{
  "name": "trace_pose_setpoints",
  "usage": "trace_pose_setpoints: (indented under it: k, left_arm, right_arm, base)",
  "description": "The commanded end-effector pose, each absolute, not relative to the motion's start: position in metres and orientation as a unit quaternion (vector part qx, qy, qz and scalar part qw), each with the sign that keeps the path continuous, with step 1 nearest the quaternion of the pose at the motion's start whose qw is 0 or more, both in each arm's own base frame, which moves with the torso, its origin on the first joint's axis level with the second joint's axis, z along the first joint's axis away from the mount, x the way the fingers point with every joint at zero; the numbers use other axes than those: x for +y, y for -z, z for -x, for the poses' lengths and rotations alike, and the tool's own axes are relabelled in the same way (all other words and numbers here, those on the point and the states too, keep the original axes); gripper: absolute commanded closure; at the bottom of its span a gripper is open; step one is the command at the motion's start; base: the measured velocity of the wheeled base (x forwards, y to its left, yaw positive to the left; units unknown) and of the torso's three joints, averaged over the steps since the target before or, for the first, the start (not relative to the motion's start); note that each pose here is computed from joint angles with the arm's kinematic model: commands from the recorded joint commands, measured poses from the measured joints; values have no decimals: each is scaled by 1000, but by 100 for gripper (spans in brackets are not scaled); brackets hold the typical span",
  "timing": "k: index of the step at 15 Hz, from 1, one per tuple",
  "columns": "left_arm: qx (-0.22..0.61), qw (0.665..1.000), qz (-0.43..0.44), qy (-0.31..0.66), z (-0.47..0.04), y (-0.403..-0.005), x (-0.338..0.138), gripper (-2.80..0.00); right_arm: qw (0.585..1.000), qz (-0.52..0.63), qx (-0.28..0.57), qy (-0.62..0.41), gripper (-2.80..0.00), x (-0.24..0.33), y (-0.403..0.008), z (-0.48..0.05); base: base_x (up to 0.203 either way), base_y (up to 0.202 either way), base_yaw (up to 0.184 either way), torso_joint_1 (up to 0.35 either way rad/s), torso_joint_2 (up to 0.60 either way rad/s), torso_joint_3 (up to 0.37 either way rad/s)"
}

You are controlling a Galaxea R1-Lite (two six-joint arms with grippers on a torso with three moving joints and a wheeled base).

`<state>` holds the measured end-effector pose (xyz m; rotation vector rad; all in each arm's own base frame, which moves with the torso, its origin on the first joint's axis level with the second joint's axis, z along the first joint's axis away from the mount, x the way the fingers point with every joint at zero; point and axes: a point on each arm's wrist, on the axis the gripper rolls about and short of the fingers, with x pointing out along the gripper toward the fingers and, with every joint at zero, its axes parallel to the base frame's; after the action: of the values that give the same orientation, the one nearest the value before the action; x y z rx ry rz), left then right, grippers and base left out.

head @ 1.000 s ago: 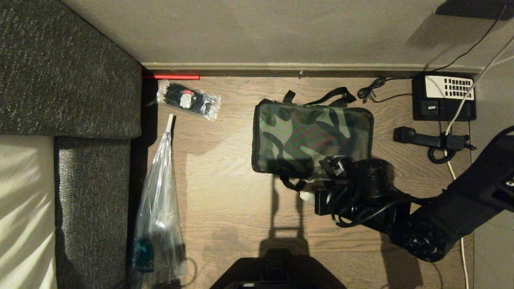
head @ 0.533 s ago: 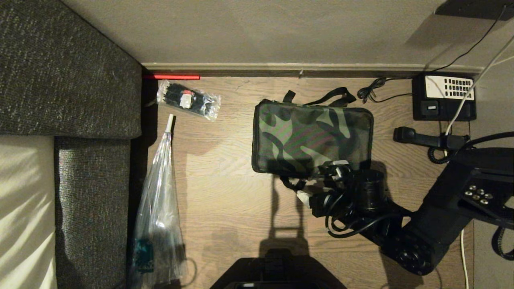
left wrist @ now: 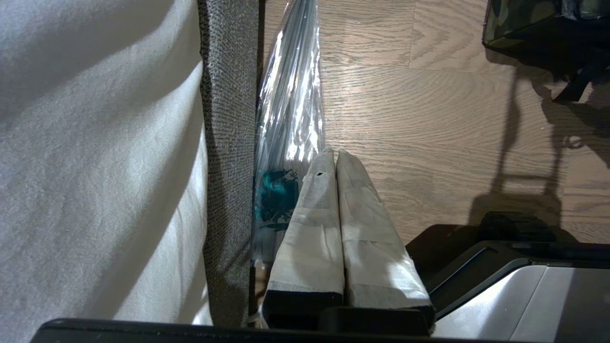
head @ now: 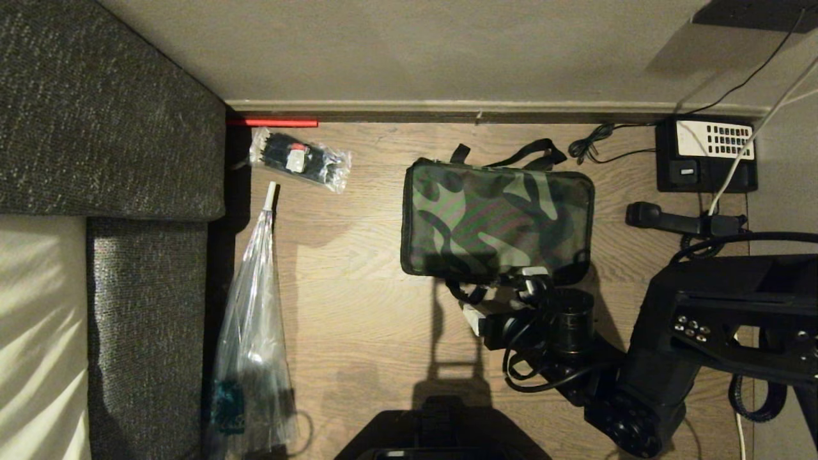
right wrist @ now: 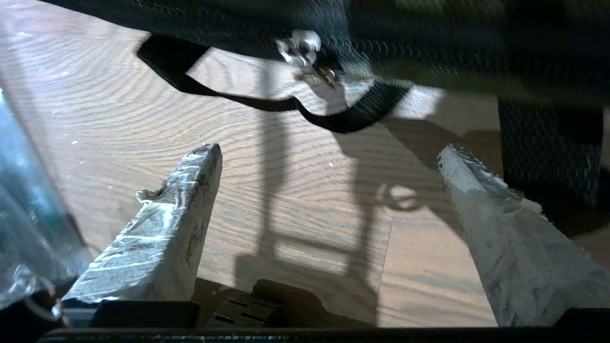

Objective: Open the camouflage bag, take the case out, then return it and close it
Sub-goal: Open the top of the storage box

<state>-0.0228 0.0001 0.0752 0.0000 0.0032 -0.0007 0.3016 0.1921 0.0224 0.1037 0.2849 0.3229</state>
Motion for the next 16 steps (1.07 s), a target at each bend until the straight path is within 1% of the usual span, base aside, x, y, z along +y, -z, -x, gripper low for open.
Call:
trace_pose_setpoints:
  k: [1, 9, 12, 16]
  left_arm:
    - [2, 1000, 0, 0, 23, -75, 0, 0]
    - [2, 1000, 0, 0, 23, -75, 0, 0]
    - [2, 1000, 0, 0, 23, -75, 0, 0]
    - [2, 1000, -1, 0, 23, -75, 0, 0]
  right_arm:
    - [975, -52, 148, -158, -280, 194, -15, -302]
    - [981, -69, 95, -155, -280, 205, -23, -321]
    - [982, -67, 97, -146, -280, 206, -15, -323]
    - [984, -74, 68, -144, -280, 208, -12, -328]
  base:
    - [0, 0, 0, 0, 0, 0]
    - [0, 0, 0, 0, 0, 0]
    - [0, 0, 0, 0, 0, 0]
    - [0, 0, 0, 0, 0, 0]
